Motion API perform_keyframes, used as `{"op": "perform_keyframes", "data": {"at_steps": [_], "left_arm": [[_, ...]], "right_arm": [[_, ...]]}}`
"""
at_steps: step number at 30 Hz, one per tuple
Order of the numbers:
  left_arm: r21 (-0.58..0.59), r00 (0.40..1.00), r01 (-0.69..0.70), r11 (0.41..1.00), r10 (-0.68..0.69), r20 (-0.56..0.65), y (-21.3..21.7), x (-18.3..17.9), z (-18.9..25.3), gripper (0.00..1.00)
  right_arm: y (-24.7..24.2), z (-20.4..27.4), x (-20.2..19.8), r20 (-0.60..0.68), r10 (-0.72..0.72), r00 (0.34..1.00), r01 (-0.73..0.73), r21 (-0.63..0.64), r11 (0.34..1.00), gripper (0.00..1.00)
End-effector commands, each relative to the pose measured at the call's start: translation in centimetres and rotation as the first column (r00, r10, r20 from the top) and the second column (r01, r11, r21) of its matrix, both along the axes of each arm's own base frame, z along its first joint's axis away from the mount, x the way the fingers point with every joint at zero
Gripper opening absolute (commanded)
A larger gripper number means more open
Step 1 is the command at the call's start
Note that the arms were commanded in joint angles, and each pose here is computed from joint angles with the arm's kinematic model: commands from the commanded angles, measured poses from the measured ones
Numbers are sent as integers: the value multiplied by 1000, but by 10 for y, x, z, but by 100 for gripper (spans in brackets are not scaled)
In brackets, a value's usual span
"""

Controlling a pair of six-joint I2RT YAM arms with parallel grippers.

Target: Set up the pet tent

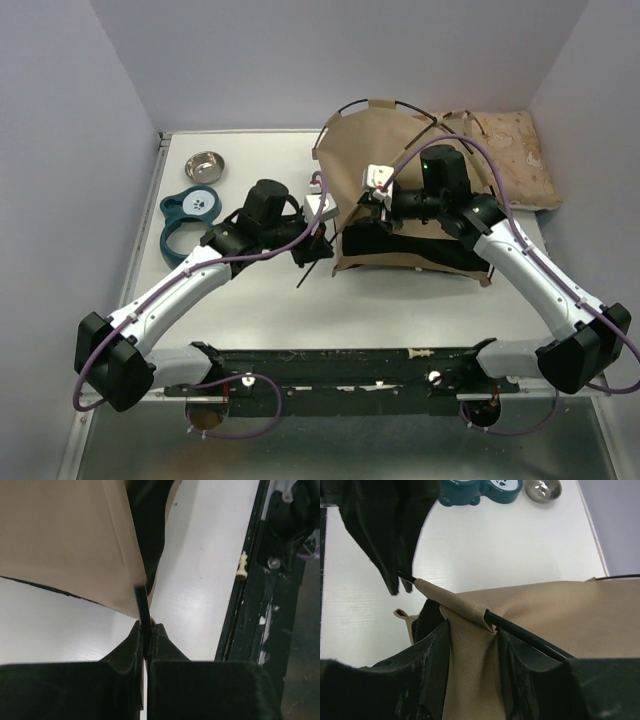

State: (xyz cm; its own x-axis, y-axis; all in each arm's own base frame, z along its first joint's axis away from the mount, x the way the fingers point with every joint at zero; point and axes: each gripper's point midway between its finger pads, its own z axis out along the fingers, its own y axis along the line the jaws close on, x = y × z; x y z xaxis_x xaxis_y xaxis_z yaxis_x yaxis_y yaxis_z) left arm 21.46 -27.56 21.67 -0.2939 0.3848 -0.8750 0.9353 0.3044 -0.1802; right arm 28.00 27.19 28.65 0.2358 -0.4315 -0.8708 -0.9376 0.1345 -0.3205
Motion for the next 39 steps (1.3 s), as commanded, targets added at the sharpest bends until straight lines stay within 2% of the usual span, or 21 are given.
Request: {"op": "perform_keyframes", "data": {"at_steps": [1, 5, 6, 8, 10, 12, 16, 17, 19, 22, 25, 30, 33, 36, 38, 39], "left_arm": [[-251, 982, 32, 967, 17, 190, -47, 25, 95, 0], [-262, 989, 13, 965, 27, 149, -59, 33, 98, 0], [-256, 990, 2, 967, 33, 136, -60, 35, 95, 0], [-240, 993, -3, 971, 33, 118, -57, 32, 86, 0], [-218, 994, 1, 976, 23, 106, -51, 25, 74, 2], [-201, 997, 15, 979, 2, 83, -42, 15, 64, 6], [-186, 1000, 21, 982, -20, 10, -20, -4, 50, 26], [-179, 1000, 22, 984, -22, -1, -14, -9, 46, 35], [-161, 999, 23, 987, -28, -27, -2, -18, 40, 43], [-107, 998, 59, 992, -59, 2, 12, -31, 31, 45], [-75, 995, 99, 992, -101, -26, 18, -44, 23, 45], [-79, 990, 89, 993, -97, -107, 14, -46, 7, 56], [-82, 988, 89, 993, -99, -118, 11, -43, -1, 55], [-91, 980, 122, 988, -135, -147, 6, -47, -4, 50], [-95, 975, 146, 985, -160, -156, 2, -50, -7, 42], [-104, 971, 163, 981, -178, -157, 0, -53, -7, 33]], "right_arm": [[15, -25, -57, -190, 161, 968, -162, 8, 987, 49], [17, -27, -73, -243, 179, 953, -178, 26, 984, 50], [17, -28, -70, -237, 162, 958, -161, 24, 987, 45], [14, -30, -58, -206, 101, 973, -104, -1, 995, 26], [9, -30, -43, -174, 40, 984, -46, -29, 999, 2], [5, -24, -34, -173, 9, 985, -13, -22, 1000, 1], [-4, -9, -26, -148, 6, 989, -4, 15, 1000, 1], [-5, -6, -25, -141, 5, 990, -3, 19, 1000, 1], [-9, -6, -25, -131, 13, 991, -12, 14, 1000, 1], [-15, -6, -25, -124, 18, 992, -18, 0, 1000, 1], [-17, -5, -23, -120, 14, 993, -14, -2, 1000, 1], [-15, 11, -26, -119, 29, 992, -26, 34, 999, 1], [-15, 17, -29, -119, 32, 992, -27, 44, 999, 1], [-15, 20, -31, -119, 37, 992, -31, 50, 998, 1], [-15, 21, -32, -119, 39, 992, -33, 53, 998, 1], [-14, 22, -32, -122, 41, 992, -34, 55, 998, 1]]}}
